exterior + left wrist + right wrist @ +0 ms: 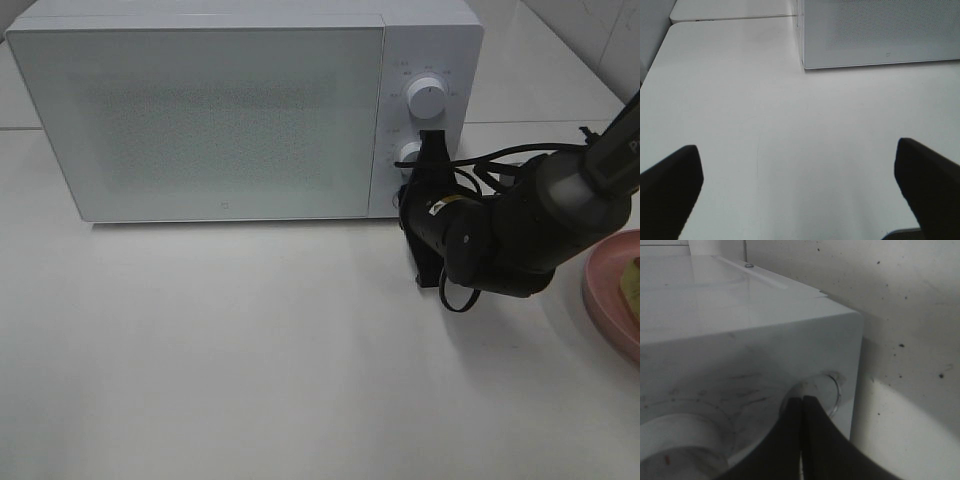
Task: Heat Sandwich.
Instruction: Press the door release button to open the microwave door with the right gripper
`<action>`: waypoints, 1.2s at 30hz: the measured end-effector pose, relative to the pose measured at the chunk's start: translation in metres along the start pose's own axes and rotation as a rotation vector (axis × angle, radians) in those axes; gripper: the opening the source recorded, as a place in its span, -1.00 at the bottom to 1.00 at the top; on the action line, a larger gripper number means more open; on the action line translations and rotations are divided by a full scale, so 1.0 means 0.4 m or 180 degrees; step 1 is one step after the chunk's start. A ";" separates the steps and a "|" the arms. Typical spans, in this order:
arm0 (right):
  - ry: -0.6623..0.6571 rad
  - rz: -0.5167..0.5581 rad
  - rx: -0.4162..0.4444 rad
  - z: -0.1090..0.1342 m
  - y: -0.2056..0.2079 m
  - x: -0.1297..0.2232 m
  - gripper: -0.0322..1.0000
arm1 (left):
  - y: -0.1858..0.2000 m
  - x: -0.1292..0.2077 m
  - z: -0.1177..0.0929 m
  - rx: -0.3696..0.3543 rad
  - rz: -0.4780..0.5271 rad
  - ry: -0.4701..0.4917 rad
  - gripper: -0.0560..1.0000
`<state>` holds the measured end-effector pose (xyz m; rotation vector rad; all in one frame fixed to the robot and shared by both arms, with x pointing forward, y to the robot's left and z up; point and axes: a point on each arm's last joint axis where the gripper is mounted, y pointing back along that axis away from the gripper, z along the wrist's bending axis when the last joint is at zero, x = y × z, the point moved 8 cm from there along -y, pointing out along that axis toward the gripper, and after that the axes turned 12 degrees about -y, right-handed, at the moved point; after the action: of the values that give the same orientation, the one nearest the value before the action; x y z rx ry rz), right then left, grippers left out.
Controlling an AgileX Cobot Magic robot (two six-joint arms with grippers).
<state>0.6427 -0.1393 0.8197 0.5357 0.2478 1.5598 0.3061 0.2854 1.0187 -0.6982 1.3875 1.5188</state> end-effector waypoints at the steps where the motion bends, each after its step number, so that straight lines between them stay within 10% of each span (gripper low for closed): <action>1: 0.0008 -0.0009 -0.0001 0.001 -0.002 -0.003 -0.92 | 0.000 0.000 0.000 0.0000 0.0000 0.0000 0.97; 36: -0.0092 -0.0097 -0.0017 -0.010 -0.055 -0.001 -0.92 | 0.000 0.000 0.000 0.0000 0.0000 0.0000 0.97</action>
<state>0.6601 -0.1375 0.8056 0.5475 0.2285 1.5219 0.3061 0.2854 1.0187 -0.6982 1.3875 1.5188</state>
